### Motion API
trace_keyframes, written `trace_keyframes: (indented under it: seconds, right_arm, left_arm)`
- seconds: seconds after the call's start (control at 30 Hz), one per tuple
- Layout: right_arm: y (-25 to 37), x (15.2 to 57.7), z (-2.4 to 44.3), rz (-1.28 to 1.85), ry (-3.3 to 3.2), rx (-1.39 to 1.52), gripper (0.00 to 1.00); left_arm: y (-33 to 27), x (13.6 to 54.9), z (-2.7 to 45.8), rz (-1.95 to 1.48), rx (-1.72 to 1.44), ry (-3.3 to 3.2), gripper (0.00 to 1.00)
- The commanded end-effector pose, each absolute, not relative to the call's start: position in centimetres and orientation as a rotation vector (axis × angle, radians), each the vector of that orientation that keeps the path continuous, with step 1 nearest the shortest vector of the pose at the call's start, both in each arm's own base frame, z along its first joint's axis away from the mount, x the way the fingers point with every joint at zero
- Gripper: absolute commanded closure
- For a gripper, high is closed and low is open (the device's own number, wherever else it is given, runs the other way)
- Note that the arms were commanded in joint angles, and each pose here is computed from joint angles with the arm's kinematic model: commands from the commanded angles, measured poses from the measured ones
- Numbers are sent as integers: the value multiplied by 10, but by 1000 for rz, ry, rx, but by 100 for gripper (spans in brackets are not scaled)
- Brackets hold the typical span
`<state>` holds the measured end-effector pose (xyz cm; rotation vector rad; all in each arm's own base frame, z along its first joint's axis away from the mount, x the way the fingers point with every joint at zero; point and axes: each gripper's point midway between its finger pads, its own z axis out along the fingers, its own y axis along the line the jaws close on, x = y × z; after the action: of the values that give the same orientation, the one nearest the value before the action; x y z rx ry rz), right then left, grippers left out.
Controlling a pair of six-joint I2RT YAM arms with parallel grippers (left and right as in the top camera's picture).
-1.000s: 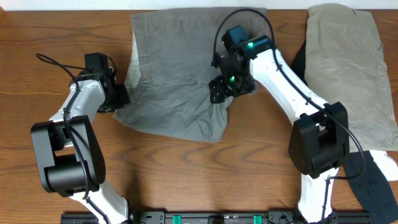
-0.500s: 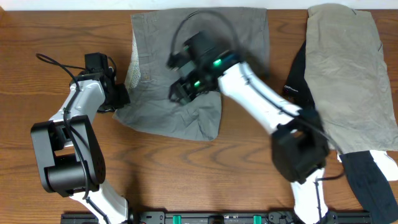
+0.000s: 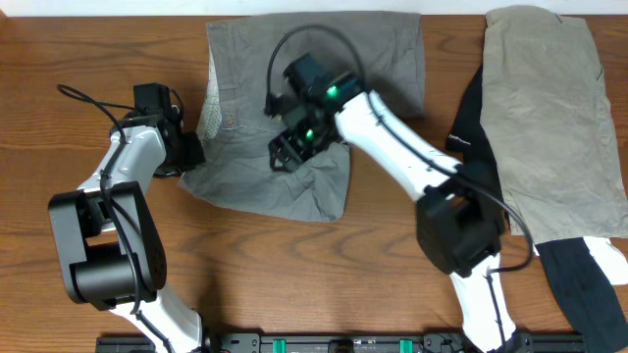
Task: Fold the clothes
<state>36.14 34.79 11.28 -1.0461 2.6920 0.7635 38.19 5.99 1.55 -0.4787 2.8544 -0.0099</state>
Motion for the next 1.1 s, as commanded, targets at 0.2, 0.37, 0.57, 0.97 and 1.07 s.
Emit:
trace_keyframes:
  seconds: [0.2,0.37,0.57,0.97,1.07]
  right_arm:
    - [279,371,196,765,2710,-817,20]
    - [254,349,164,863,2823,-868,23]
    - [243,329,106,868,2920,-896,27]
    - [231,366,29,834,2764,-729,32]
    - [234,376,21,833,2698,-701,36]
  left_arm:
    - [61,377,10,1,-491,2871,94]
    - [61,377,10,1,-491,2871,94]
    - [61,377,10,1,-491,2872,94]
    - [61,377,10,1,-491,2874,94]
    - [61,377,10,1,-491,2874,94]
